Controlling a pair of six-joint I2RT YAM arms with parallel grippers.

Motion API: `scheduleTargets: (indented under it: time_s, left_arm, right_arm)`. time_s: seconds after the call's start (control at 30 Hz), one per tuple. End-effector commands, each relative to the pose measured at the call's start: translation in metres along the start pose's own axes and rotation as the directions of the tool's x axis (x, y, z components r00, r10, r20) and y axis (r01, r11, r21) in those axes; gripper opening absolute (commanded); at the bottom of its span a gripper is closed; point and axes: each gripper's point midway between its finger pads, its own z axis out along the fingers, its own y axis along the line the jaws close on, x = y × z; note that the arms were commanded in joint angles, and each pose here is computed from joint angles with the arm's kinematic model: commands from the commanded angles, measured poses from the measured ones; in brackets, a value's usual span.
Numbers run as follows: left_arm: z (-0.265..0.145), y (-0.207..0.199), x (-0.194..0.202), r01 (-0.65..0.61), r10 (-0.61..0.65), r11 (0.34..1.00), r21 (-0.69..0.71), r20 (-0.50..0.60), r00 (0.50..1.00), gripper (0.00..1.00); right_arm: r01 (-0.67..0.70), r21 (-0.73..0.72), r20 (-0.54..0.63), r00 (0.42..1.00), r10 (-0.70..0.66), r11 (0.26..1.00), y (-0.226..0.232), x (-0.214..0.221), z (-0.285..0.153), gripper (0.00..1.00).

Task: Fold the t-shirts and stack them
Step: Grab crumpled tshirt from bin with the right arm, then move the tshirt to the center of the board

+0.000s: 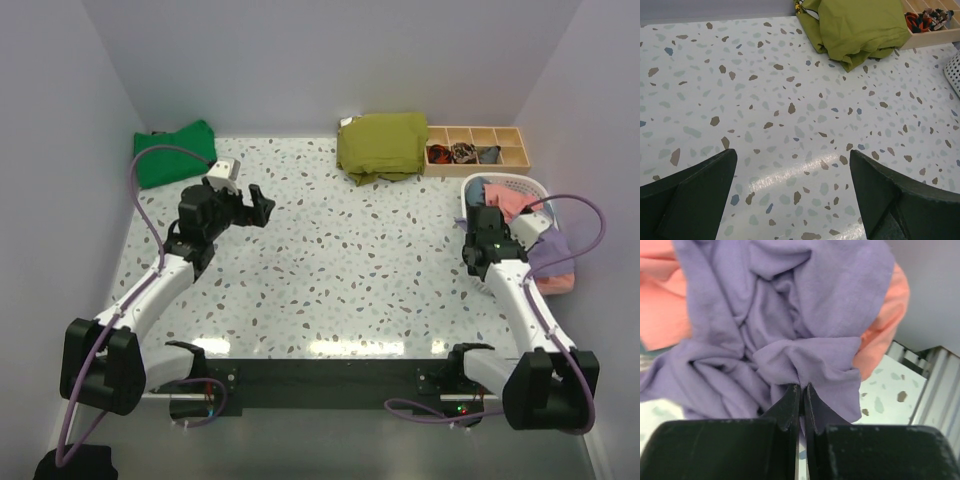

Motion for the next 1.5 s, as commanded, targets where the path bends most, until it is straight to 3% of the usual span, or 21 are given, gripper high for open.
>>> scheduleTargets:
  time_s: [0.0,0.17,0.27,0.3,0.4,0.43,0.5,0.53,0.63,0.67,0.73,0.83,0.93,1.1,1.2,1.47]
  left_arm:
    - [0.001,-0.003,-0.009,-0.020,0.020,1.000,0.004,0.041,0.999,1.00]
    - [0.003,-0.006,-0.010,-0.006,0.005,1.000,0.028,0.047,0.999,1.00]
    - [0.008,-0.009,-0.011,0.002,-0.004,0.999,0.045,0.037,0.999,1.00]
    - [0.009,-0.011,-0.013,0.009,-0.011,0.998,0.055,0.037,0.999,1.00]
    - [0.010,-0.015,-0.014,0.031,-0.034,0.997,0.073,0.042,0.999,1.00]
    - [0.009,-0.016,-0.013,0.036,-0.040,0.996,0.079,0.045,0.998,1.00]
    - [0.007,-0.017,-0.012,0.046,-0.050,0.996,0.081,0.051,0.997,1.00]
    - [0.005,-0.017,-0.016,0.045,-0.050,0.996,0.080,0.068,0.996,1.00]
    - [0.001,-0.017,-0.019,0.054,-0.061,0.996,0.077,0.096,0.993,1.00]
    - [0.000,-0.019,-0.020,0.055,-0.064,0.995,0.083,0.104,0.993,1.00]
    - [-0.003,-0.020,-0.020,0.060,-0.070,0.994,0.091,0.112,0.991,1.00]
    - [-0.008,-0.020,-0.020,0.056,-0.066,0.995,0.085,0.120,0.991,1.00]
    - [-0.014,-0.013,-0.023,0.044,-0.049,0.998,0.039,0.128,0.991,1.00]
    - [-0.026,0.003,-0.030,0.029,-0.019,0.998,-0.063,0.156,0.988,1.00]
    - [-0.033,0.011,-0.032,0.035,-0.014,0.992,-0.120,0.171,0.985,1.00]
    - [-0.045,0.027,-0.026,0.091,-0.052,0.974,-0.207,0.188,0.981,1.00]
  right_arm:
    - [-0.071,-0.275,0.059,0.994,0.091,0.959,0.031,-0.033,-0.023,0.00]
    - [-0.049,-0.461,0.094,0.990,0.104,0.886,0.040,-0.062,-0.058,0.00]
    - [0.031,-0.636,0.099,0.994,0.042,0.771,0.066,-0.072,-0.087,0.00]
    - [0.050,-0.746,0.081,0.997,0.017,0.664,0.084,-0.073,-0.109,0.00]
    - [0.085,-0.869,0.096,0.995,-0.002,0.487,0.101,-0.087,-0.150,0.00]
    - [0.101,-0.929,0.096,0.995,-0.032,0.356,0.110,-0.085,-0.176,0.00]
    - [0.113,-0.972,0.109,0.994,-0.028,0.208,0.114,-0.103,-0.212,0.00]
    - [0.115,-0.991,0.110,0.991,-0.073,0.065,0.119,-0.099,-0.238,0.00]
    - [0.125,-0.978,0.142,0.985,-0.095,-0.165,0.120,-0.111,-0.296,0.00]
    - [0.124,-0.950,0.161,0.981,-0.110,-0.286,0.116,-0.110,-0.321,0.00]
    - [0.141,-0.896,0.203,0.973,-0.106,-0.422,0.112,-0.110,-0.366,0.00]
    - [0.158,-0.827,0.261,0.958,-0.121,-0.539,0.107,-0.105,-0.413,0.00]
    - [0.144,-0.821,0.275,0.948,-0.162,-0.553,0.121,-0.092,-0.435,0.00]
    - [0.129,-0.874,0.289,0.914,-0.286,-0.469,0.174,-0.039,-0.429,0.00]
    - [0.189,-0.916,0.309,0.894,-0.323,-0.355,0.200,-0.012,-0.404,0.00]
    - [0.380,-0.913,0.290,0.860,-0.420,0.148,0.226,0.043,-0.276,0.00]
